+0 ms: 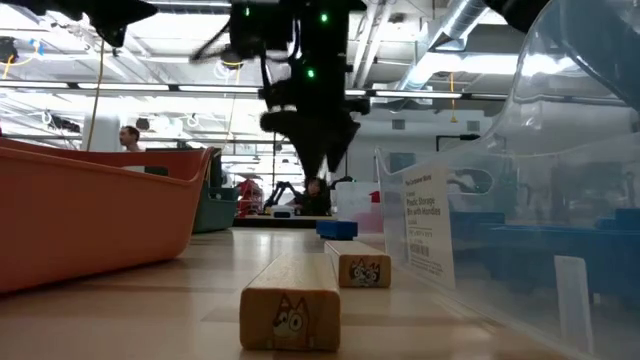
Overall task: Sort blocks
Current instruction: Put the blue game piece into the bottom transparent bin
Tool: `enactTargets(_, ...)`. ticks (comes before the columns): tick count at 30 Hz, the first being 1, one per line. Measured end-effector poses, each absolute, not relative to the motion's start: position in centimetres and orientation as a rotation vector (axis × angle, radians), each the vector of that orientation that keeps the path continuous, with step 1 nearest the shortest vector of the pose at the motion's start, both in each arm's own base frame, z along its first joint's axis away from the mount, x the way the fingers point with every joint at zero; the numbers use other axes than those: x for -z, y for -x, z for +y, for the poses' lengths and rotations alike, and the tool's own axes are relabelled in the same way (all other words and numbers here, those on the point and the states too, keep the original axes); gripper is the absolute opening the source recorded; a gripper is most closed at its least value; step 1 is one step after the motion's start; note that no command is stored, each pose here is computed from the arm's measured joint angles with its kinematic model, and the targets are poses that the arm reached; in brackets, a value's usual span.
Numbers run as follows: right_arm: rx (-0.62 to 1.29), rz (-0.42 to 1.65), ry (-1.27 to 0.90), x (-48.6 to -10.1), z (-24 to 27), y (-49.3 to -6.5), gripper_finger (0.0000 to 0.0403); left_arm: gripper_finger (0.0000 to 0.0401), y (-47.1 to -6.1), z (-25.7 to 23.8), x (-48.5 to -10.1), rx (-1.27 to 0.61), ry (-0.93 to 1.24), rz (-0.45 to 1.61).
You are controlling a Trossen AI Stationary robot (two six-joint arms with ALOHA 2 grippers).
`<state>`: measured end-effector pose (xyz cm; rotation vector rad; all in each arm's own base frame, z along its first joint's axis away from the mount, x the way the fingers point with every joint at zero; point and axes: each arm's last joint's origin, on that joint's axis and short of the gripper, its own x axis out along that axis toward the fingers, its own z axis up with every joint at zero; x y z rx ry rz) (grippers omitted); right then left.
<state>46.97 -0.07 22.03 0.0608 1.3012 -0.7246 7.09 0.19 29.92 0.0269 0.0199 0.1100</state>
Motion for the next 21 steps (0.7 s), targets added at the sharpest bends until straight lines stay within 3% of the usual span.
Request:
enactTargets(5, 0.636, 1.114, -0.039, -27.8, 0.9, -46.3, 0.0249, 0.0169, -6.3, 0.2, -30.1, -0.113, -0.035, -0.019)
enactTargets(9, 0.609, 0.988, -0.011, -33.5, 0.5, -43.6, 0.0249, 0.0169, -6.1, 0.2, -30.2, -0.114, -0.034, -0.032)
enactTargets(12, 0.606, 0.947, -0.005, -35.7, 0.0, -41.9, 0.0249, 0.0169, -6.1, 0.2, -30.2, -0.118, -0.034, -0.032)
enactTargets(16, 0.615, 0.95, -0.01, -35.4, -0.5, -40.1, 0.0249, 0.0169, -6.2, 0.2, -30.2, -0.118, -0.034, -0.029)
enactTargets(21, 0.589, 0.934, -0.075, -31.3, -0.9, -39.2, 0.0249, 0.0169, -6.2, 0.2, -30.2, -0.118, -0.031, -0.029)
